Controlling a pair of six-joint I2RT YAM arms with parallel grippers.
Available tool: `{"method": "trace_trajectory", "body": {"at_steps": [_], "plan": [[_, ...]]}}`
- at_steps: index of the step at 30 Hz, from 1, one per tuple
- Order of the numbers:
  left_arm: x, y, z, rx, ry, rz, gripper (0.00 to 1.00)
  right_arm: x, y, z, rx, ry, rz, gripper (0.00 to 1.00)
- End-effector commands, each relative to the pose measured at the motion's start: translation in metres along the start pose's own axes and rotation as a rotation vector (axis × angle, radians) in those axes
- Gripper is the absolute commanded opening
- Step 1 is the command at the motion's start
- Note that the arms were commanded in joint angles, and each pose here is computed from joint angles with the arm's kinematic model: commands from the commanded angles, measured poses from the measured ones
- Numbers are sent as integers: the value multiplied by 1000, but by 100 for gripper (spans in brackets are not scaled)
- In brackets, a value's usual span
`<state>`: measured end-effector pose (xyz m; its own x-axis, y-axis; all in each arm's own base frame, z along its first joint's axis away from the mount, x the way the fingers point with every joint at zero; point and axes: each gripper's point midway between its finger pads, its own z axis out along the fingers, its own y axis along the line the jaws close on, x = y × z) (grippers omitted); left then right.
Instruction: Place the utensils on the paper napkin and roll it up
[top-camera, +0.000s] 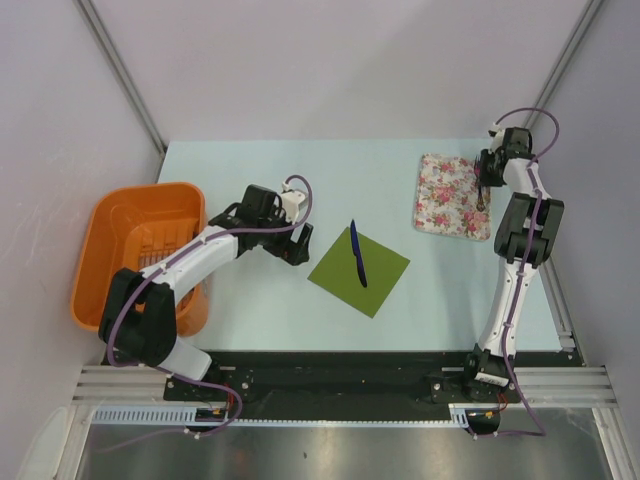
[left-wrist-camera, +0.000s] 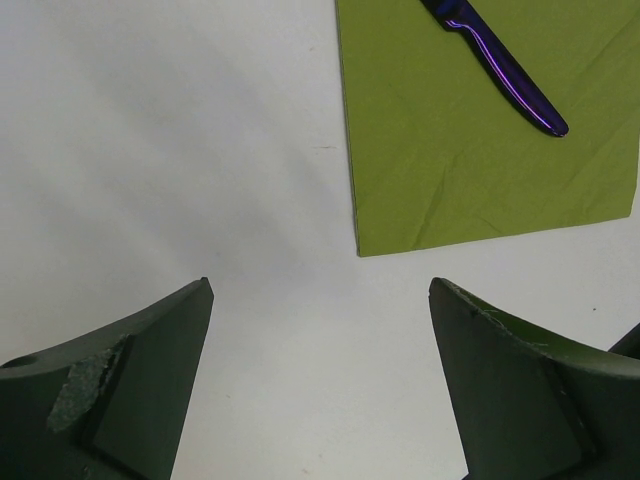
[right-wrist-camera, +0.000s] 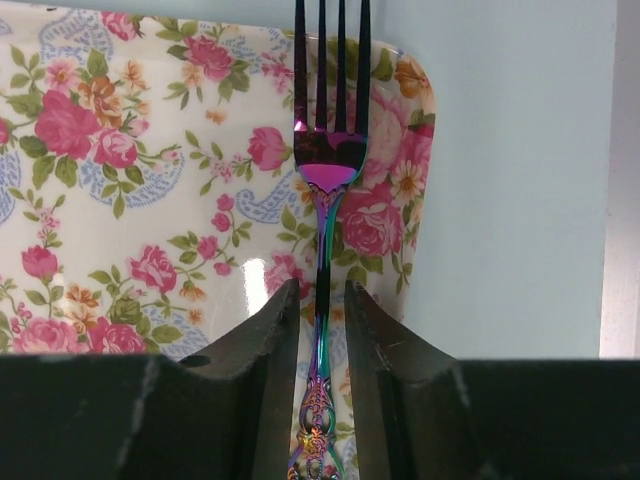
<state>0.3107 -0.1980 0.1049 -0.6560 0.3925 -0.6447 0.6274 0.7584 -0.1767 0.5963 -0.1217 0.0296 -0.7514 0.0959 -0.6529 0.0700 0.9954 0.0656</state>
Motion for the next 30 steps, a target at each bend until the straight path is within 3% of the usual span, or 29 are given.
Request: {"method": "trace_trajectory", "body": {"at_steps": [1, 3, 5, 9, 15, 20, 30], "plan": [[-24, 2, -10, -14, -62, 37, 95, 25, 8, -5, 21, 114, -76, 29], [-25, 2, -12, -17, -65, 36, 95, 33, 10, -4, 30, 144, -99, 28], [-25, 2, -13, -20, -66, 35, 95, 35, 12, -4, 35, 159, -111, 21], [-28, 2, -16, -26, -77, 35, 95, 26, 15, -16, 32, 153, -107, 0], [-35, 3, -21, -32, -98, 16, 95, -20, 38, -75, -19, 42, -61, 0], [-40, 6, -32, -45, -150, -30, 97, -47, 96, -155, -130, -77, -53, 0], [-65, 37, -95, -92, -405, -183, 100, 75, 290, -222, -378, 7, -199, 0]]}}
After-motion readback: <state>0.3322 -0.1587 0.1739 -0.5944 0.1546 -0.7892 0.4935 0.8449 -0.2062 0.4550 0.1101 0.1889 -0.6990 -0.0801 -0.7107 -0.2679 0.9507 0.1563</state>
